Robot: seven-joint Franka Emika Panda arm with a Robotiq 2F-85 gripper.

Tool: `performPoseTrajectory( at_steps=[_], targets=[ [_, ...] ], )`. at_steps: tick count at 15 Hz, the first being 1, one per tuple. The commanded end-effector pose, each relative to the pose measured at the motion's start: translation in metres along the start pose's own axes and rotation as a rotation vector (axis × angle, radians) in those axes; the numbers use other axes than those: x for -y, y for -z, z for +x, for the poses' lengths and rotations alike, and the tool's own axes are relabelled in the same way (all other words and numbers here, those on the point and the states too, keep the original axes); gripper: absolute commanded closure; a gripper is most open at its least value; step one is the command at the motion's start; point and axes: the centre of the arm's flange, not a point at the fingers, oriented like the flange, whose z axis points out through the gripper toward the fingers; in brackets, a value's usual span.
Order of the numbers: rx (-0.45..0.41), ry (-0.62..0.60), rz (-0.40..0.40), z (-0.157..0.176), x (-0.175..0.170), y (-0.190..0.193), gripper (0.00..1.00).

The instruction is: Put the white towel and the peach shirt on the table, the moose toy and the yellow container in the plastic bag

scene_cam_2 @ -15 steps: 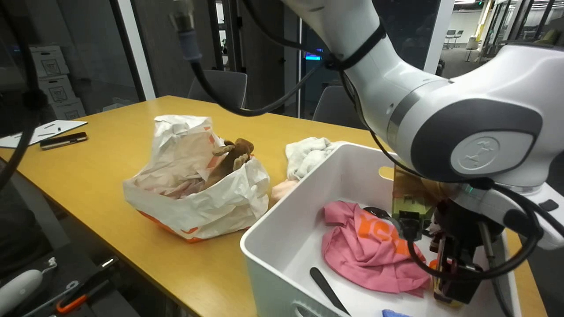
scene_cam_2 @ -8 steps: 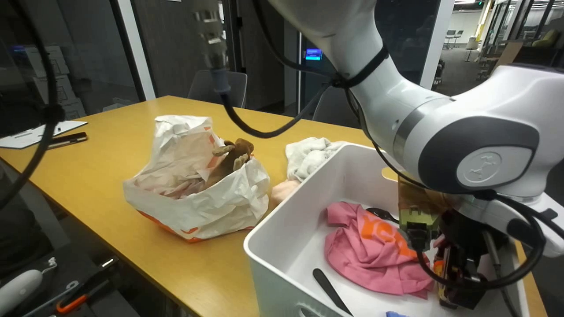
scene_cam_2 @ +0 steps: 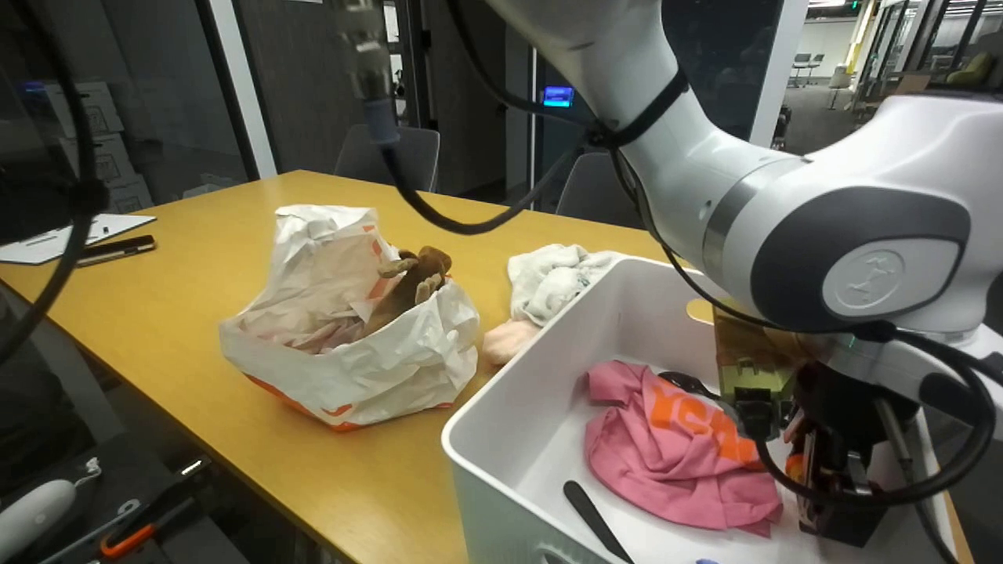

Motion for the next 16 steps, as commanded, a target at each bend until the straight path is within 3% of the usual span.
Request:
performPoseTrajectory(
  at_steps=[1,6,12,16],
  targets=[
    [-0.057,0.053,0.054,-0.023,-0.025,0.075,0.62],
    [-0.084,0.208,0.172,-0.056,-0.042,0.158,0.62],
    [-0.154,0.533,0.155,-0.141,-0.030,0.220,0.62],
    [-0.137,0.755,0.154,-0.202,0.001,0.228,0.62]
  ],
)
